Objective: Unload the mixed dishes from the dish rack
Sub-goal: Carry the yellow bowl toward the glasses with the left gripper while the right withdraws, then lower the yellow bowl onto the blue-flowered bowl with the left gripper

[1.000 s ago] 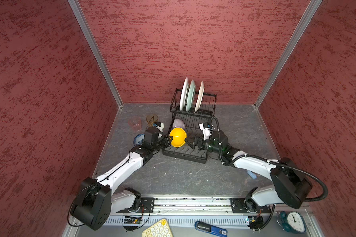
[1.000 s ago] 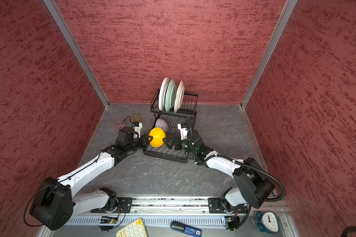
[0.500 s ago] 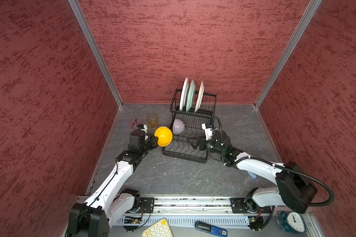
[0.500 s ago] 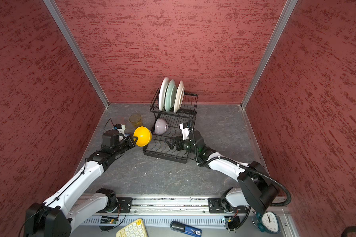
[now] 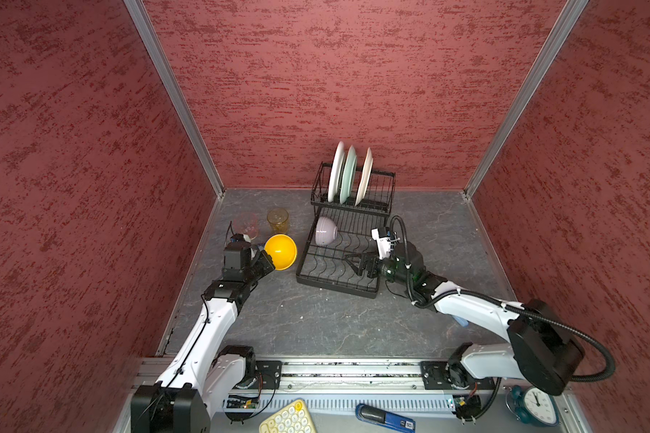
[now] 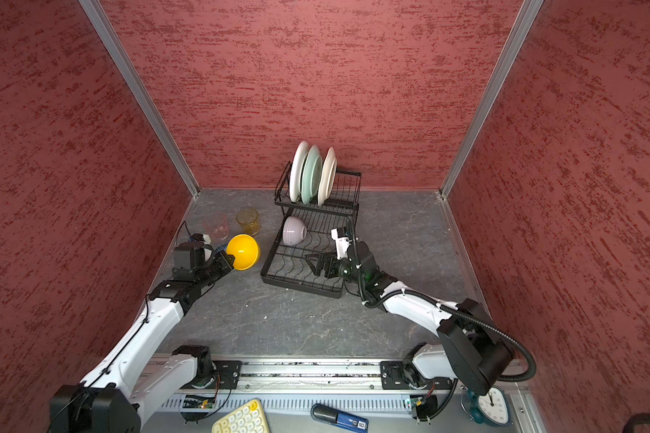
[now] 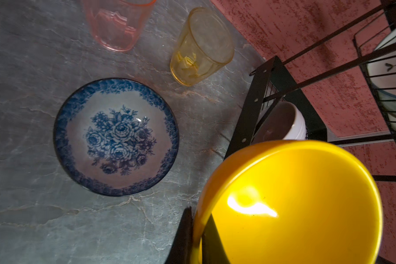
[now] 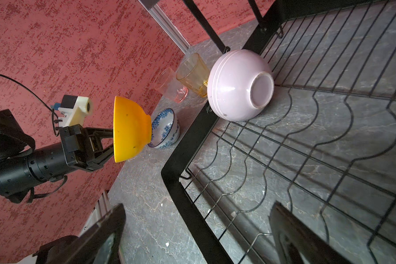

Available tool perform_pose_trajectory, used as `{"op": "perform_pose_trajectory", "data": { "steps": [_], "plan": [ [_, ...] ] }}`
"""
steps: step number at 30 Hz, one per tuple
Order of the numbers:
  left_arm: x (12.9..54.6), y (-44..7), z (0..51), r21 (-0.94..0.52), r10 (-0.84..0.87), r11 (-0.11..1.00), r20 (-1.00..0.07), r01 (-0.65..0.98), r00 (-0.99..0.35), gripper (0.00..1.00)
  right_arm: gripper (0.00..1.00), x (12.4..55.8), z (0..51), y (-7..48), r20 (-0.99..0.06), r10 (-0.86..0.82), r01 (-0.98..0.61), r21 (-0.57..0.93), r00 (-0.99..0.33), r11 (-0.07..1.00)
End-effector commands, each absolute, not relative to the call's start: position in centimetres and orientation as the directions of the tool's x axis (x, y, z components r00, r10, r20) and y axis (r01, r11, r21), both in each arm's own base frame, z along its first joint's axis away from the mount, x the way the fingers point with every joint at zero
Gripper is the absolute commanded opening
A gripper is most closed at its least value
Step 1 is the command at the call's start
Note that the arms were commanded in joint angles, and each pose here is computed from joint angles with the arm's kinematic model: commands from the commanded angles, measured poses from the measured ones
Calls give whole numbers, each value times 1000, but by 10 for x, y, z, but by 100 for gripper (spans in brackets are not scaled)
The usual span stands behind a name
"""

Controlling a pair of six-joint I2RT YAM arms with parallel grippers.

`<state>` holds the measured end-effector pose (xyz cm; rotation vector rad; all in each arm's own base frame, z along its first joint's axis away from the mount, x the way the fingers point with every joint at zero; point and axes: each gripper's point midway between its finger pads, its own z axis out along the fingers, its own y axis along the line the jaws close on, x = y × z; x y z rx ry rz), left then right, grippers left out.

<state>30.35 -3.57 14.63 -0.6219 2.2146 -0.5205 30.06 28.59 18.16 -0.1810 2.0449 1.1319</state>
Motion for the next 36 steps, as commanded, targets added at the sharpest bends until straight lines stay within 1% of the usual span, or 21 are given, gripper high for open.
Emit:
{"op": "perform_pose_trajectory", "data": {
  "steps": [1,19,30,36],
  "plan": [
    [304,-27,146,-545,-598,788,-565,-288,-568,0,99,303,186,278,-705,249,-459,648,-665,608],
    [306,7,114,-531,-672,737,-504,-418,-543,0,99,299,179,271,-694,275,-439,662,-665,608],
    [307,39,118,-430,-651,756,-577,-494,-493,0,99,300,175,272,-688,260,-437,662,-678,609],
    [309,49,123,-412,-647,752,-609,-514,-459,0,99,298,175,272,-685,253,-441,663,-683,605]
  ]
}}
